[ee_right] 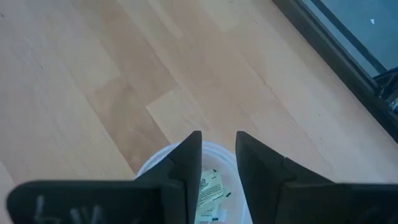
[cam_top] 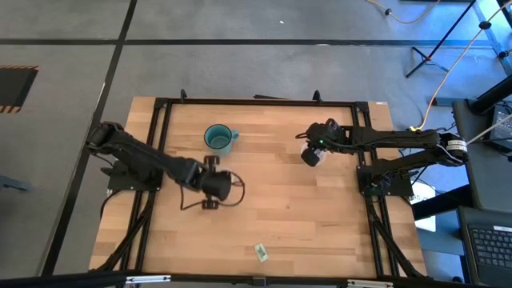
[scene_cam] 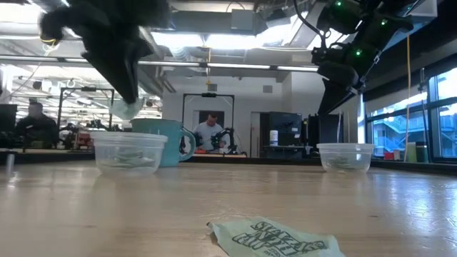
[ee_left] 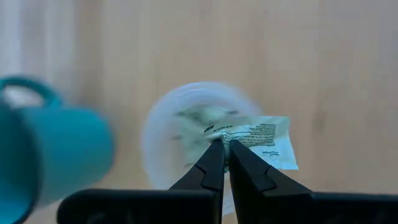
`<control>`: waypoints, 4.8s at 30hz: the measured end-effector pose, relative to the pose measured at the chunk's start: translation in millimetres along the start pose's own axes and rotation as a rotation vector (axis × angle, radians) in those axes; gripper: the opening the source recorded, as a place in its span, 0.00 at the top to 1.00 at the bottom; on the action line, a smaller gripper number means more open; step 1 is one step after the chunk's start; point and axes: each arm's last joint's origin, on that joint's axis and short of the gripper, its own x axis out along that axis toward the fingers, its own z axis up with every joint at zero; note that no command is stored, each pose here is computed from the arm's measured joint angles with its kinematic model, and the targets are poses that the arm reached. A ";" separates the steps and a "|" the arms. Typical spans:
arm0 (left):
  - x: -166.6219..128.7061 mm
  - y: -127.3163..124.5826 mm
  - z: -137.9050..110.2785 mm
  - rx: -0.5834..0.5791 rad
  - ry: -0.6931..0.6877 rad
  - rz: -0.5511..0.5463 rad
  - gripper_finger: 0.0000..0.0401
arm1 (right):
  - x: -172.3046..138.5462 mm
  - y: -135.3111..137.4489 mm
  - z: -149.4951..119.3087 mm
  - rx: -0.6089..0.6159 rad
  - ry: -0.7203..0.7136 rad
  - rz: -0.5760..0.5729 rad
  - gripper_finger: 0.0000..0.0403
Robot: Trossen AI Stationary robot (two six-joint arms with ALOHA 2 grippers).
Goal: Pick and place Stevia / Truvia into bins
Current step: Put the white stevia packet into the left transparent container
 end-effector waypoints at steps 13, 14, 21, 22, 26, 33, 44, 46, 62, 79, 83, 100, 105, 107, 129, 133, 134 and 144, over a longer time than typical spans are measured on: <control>38.3 46.6 -8.7 -0.139 0.084 -0.055 0.97 | 0.0 0.0 0.0 -0.044 -0.001 0.000 0.75; 39.9 47.5 -9.1 -0.145 0.079 -0.055 0.97 | 0.0 0.0 0.1 -0.044 -0.001 0.000 0.75; 39.9 43.8 -9.8 -0.131 0.074 -0.059 0.87 | 0.0 0.0 0.1 -0.044 -0.001 0.000 0.75; 39.5 42.4 -9.8 -0.126 0.074 -0.061 0.85 | 0.0 0.1 0.1 -0.044 -0.001 0.000 0.75; 37.8 36.5 -9.3 -0.109 0.058 -0.060 0.78 | 0.0 0.0 0.1 -0.044 -0.001 0.000 0.75; 10.2 22.7 7.9 -0.089 -0.169 -0.132 0.71 | 0.0 0.4 1.6 -0.062 -0.016 0.004 0.75; 8.3 -41.4 53.4 0.077 -0.658 -0.432 0.70 | -0.1 1.3 5.0 -0.080 -0.049 0.011 0.75; 22.7 -55.2 54.6 0.136 -0.661 -0.430 0.70 | -0.1 1.3 5.0 -0.102 -0.049 0.011 0.75; 77.6 -142.6 90.2 0.287 -0.454 -0.506 0.72 | -0.1 1.2 4.3 -0.096 -0.043 0.009 0.75; 105.6 -171.4 76.3 0.319 -0.370 -0.446 0.79 | -0.1 1.0 3.0 -0.099 -0.029 0.014 0.75; 109.5 -171.5 76.4 0.310 -0.367 -0.441 0.80 | -0.2 1.1 3.0 -0.099 -0.030 0.014 0.75; 115.6 -163.3 77.1 0.302 -0.327 -0.443 0.94 | -0.1 1.0 3.1 -0.099 -0.030 0.015 0.75; 116.0 -162.8 76.5 0.324 -0.331 -0.410 0.90 | -0.2 1.1 3.2 -0.100 -0.031 0.015 0.75; 116.4 -162.2 76.6 0.323 -0.330 -0.408 0.90 | -0.1 1.1 3.1 -0.101 -0.031 0.015 0.75; 88.4 -148.2 86.0 0.305 -0.392 -0.393 1.00 | 0.0 1.2 3.0 -0.107 -0.030 0.015 0.75; 89.5 -147.8 84.9 0.306 -0.378 -0.390 1.00 | -0.1 1.1 3.1 -0.107 -0.030 0.015 0.75; 89.8 -147.4 83.8 0.309 -0.363 -0.387 1.00 | 0.0 1.1 2.9 -0.107 -0.030 0.015 0.75; 26.3 -100.5 77.3 0.155 -0.256 -0.250 1.00 | 0.0 1.0 2.6 -0.111 -0.026 0.014 0.75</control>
